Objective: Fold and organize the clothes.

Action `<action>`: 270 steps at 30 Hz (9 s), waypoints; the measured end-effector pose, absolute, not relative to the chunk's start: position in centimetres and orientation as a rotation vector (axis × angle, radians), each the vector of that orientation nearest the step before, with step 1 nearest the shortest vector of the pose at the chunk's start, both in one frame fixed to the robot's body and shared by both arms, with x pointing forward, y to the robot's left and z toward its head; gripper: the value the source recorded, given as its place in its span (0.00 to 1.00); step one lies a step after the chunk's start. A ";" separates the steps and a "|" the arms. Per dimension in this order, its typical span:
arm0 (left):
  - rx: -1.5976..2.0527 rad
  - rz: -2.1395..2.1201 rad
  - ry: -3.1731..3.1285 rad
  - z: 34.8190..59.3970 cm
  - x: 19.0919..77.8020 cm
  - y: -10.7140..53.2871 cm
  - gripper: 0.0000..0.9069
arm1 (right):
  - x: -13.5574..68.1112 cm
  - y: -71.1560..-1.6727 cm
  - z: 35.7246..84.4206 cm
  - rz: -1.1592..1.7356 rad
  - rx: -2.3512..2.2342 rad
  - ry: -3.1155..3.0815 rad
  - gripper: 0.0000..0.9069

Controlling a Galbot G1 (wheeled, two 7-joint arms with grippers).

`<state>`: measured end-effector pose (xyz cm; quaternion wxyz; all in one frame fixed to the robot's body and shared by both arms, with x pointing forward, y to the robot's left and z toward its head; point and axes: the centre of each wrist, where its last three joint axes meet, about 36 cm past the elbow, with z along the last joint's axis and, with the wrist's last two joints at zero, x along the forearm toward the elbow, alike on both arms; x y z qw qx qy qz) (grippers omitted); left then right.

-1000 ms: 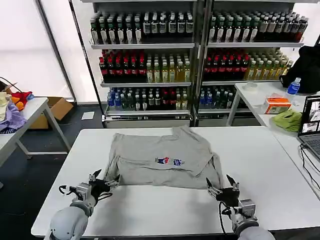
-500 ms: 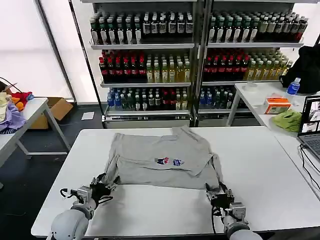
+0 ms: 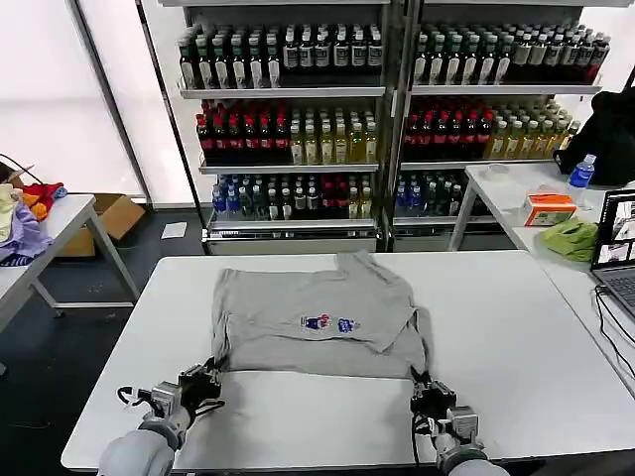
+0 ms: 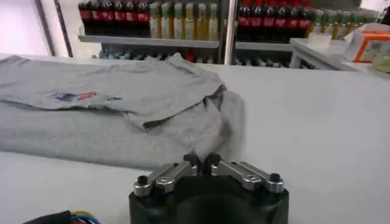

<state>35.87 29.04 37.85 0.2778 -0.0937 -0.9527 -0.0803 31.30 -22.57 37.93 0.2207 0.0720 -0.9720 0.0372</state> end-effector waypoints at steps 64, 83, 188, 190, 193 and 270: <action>-0.340 -0.285 -2.606 43.8 46.0 40.5 1.00 | 58.8 -27.5 42.1 0.164 0.750 -2.619 1.00; -0.337 -0.219 -2.562 41.3 50.7 40.3 0.90 | 65.0 -22.1 40.5 0.174 0.741 -2.477 1.00; -0.228 -0.360 -2.612 44.6 31.8 34.8 1.00 | 34.2 -29.1 43.6 0.143 0.597 -2.832 1.00; -0.208 -0.327 -2.629 44.7 31.6 34.4 1.00 | 33.9 -29.6 43.6 0.129 0.577 -2.871 1.00; -0.175 -0.267 -2.645 44.5 31.4 33.8 1.00 | 33.4 -30.3 43.3 0.109 0.544 -2.918 1.00; 0.071 -0.044 -2.772 49.6 34.6 43.3 0.04 | 30.0 -32.8 41.6 -0.139 0.441 -2.995 1.00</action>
